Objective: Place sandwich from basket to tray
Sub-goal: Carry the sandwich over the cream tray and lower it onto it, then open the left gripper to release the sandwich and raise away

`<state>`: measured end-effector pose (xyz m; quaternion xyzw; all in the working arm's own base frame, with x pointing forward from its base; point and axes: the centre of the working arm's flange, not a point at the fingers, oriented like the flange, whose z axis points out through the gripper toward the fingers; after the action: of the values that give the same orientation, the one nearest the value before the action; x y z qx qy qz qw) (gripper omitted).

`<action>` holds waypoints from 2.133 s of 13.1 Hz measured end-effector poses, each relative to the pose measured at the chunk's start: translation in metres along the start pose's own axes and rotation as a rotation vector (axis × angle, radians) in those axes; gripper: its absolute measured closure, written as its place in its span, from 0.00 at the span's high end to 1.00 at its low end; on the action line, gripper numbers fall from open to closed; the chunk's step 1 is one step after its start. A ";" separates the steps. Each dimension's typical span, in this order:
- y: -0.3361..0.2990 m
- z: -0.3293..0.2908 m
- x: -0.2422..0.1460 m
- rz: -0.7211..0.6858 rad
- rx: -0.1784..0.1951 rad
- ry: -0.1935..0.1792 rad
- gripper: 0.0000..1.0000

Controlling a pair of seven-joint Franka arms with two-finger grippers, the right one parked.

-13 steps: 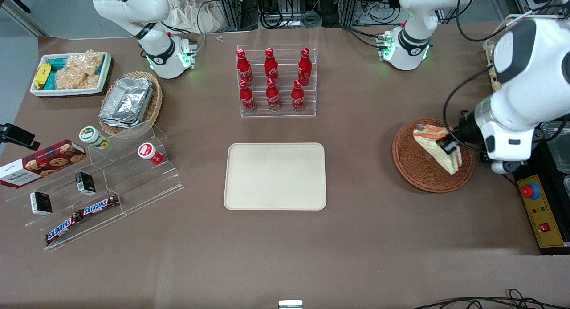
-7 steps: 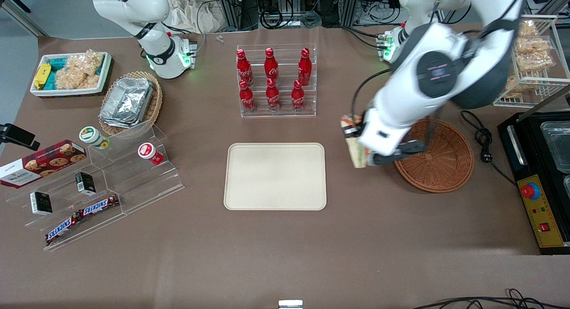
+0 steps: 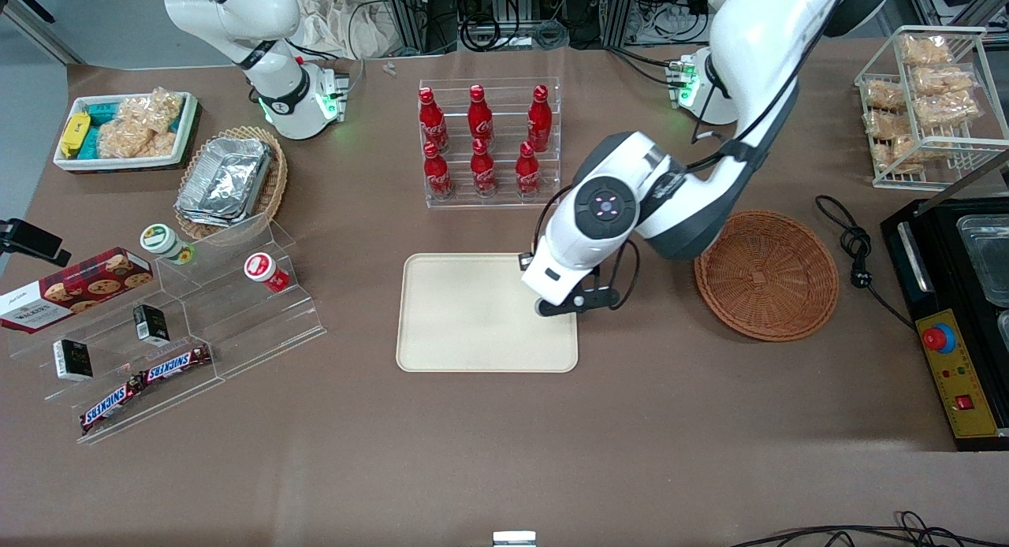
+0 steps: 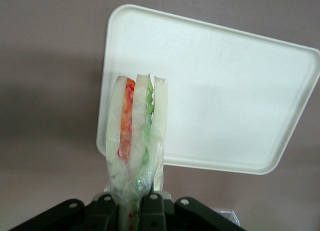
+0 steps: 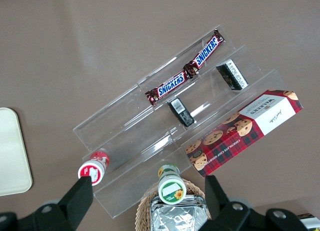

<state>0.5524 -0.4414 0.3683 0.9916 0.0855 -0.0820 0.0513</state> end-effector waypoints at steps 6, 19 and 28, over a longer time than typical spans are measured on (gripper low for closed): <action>0.020 0.079 0.000 0.033 0.067 0.047 0.17; 0.006 0.019 0.033 0.032 0.065 0.212 0.91; -0.171 -0.162 0.049 0.119 0.140 0.138 1.00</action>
<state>0.5943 -0.2477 0.5034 0.9994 0.0238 -0.0159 -0.0192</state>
